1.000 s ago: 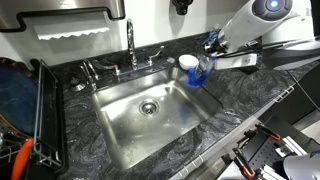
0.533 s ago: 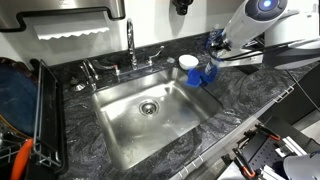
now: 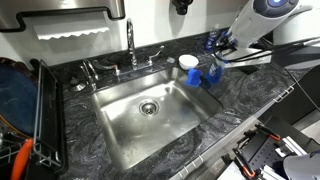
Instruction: Pick the soap bottle and put it in the sink
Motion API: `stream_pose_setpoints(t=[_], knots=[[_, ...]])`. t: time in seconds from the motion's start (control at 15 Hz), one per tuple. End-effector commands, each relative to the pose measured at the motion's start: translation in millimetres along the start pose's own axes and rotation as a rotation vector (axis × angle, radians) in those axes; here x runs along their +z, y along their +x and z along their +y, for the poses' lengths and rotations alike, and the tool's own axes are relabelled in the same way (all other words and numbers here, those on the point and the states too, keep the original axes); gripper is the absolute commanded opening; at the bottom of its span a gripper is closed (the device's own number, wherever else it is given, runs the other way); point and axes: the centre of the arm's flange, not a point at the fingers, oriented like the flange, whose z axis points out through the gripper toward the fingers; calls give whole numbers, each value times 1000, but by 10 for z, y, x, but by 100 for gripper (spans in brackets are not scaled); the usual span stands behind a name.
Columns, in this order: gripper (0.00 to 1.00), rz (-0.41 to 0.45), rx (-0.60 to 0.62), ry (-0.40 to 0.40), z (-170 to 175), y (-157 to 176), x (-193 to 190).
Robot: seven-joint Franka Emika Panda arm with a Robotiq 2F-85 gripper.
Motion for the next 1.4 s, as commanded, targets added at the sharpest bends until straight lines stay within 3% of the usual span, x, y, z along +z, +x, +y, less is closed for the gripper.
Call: stream_pose_setpoints(t=[0.0, 0.33, 0.87, 1.33], knots=[[29, 9, -58, 67, 303, 63, -257], [29, 16, -129, 166, 381, 58, -338], [29, 159, -320, 433, -187, -102, -512], [29, 209, -487, 557, -614, -332, -433]])
